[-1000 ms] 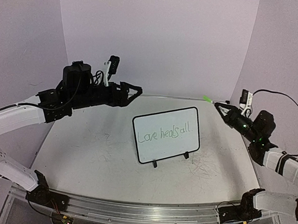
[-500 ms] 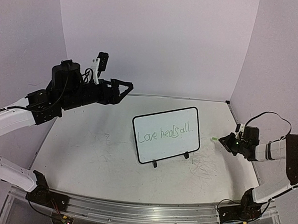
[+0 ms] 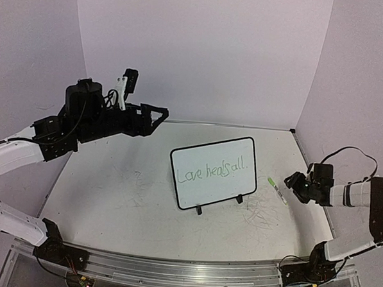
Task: Write a sentence on the whiteboard
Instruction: Put down the whiteboard marker at the corner of the board, then reset both arms
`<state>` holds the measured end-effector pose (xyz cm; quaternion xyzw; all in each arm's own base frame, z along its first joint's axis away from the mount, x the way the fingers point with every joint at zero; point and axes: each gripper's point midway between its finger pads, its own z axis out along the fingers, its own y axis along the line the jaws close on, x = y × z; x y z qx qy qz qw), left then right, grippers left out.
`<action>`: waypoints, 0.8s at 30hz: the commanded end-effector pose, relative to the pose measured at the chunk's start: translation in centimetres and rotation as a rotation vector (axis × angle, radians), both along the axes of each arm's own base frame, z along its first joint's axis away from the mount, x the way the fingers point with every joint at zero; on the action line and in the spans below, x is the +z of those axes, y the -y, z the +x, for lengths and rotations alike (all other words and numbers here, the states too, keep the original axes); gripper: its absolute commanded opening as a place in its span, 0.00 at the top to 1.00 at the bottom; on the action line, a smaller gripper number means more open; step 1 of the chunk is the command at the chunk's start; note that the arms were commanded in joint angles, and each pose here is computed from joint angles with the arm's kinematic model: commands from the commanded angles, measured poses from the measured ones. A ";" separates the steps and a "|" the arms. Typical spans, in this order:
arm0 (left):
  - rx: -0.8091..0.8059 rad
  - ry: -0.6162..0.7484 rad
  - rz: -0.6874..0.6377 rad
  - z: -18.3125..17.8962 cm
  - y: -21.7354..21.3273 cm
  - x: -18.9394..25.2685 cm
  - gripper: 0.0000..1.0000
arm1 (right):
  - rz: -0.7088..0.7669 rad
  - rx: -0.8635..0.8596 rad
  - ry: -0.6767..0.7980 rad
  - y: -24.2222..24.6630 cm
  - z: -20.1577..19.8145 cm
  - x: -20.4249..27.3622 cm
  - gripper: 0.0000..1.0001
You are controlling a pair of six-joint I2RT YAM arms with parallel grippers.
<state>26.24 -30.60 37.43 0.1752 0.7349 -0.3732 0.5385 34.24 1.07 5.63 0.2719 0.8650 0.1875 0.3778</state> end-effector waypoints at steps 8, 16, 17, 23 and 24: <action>0.262 0.274 -0.047 -0.4 -7.5 10.6 0.12 | -0.274 0.037 0.536 1.0 -6.7 25.5 0.02; 0.296 0.383 -0.071 -1.9 -9.8 14.9 0.10 | -0.445 0.055 0.947 0.0 -16.6 43.7 0.02; 0.297 0.387 -0.073 -2.0 -10.0 15.0 0.10 | -0.457 0.040 0.965 0.2 -17.4 44.9 0.02; 0.287 0.401 -0.102 -3.0 -10.8 16.0 0.10 | -0.471 0.005 1.107 0.0 -21.9 49.7 0.02; 0.287 0.405 -0.104 -3.2 -11.0 16.1 0.10 | -0.471 -0.013 1.109 0.3 -22.2 50.1 0.02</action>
